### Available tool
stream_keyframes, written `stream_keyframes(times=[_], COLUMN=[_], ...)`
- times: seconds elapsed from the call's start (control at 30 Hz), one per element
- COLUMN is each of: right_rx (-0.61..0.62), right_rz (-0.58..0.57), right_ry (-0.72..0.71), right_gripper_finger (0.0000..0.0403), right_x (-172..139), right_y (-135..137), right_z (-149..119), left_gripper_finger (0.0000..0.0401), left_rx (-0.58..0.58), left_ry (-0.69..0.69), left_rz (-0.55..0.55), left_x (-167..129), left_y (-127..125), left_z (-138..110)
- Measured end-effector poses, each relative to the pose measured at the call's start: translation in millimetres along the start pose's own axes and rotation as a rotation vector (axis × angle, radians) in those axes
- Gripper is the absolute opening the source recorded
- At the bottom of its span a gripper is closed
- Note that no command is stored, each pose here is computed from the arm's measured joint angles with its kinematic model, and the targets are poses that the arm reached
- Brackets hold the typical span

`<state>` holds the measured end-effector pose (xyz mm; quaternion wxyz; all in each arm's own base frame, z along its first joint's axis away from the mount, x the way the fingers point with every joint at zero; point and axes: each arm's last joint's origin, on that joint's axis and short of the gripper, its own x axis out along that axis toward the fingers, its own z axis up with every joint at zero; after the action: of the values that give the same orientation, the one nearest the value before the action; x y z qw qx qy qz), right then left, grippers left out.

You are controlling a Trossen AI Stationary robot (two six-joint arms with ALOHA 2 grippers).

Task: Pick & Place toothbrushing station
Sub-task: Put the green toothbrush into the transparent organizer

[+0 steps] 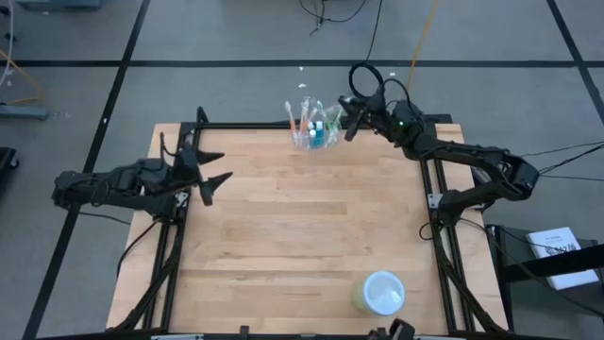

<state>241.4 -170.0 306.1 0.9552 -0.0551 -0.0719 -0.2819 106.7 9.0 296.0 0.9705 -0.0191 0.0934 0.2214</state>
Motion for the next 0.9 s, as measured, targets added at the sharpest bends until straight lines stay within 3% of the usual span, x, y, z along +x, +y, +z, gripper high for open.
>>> stream_keyframes(times=[0.17, 0.47, 0.7, 0.9], right_rx=[0.042, 0.071, 0.06, 0.083], right_rz=[-0.035, -0.049, -0.034, -0.039], right_ry=[0.035, 0.143, 0.339, 0.392], right_gripper_finger=[0.0023, 0.0023, 0.0023, 0.0023], right_x=[4.3, 20.0, 27.2, 25.8], right_y=[-11.8, -16.9, -14.1, -13.9], right_z=[-11.2, -39.7, -53.3, -57.1], left_gripper_finger=[0.0308, 0.0308, 0.0308, 0.0308], left_rx=[-0.034, -0.095, -0.12, -0.119], left_ry=[-0.079, -0.094, -0.093, -0.093], left_rz=[-0.026, -0.018, -0.018, -0.018], left_x=[-4.7, -2.4, -2.3, -2.3], left_y=[3.9, 6.4, 6.7, 6.7], left_z=[-20.5, -54.0, -57.5, -57.5])
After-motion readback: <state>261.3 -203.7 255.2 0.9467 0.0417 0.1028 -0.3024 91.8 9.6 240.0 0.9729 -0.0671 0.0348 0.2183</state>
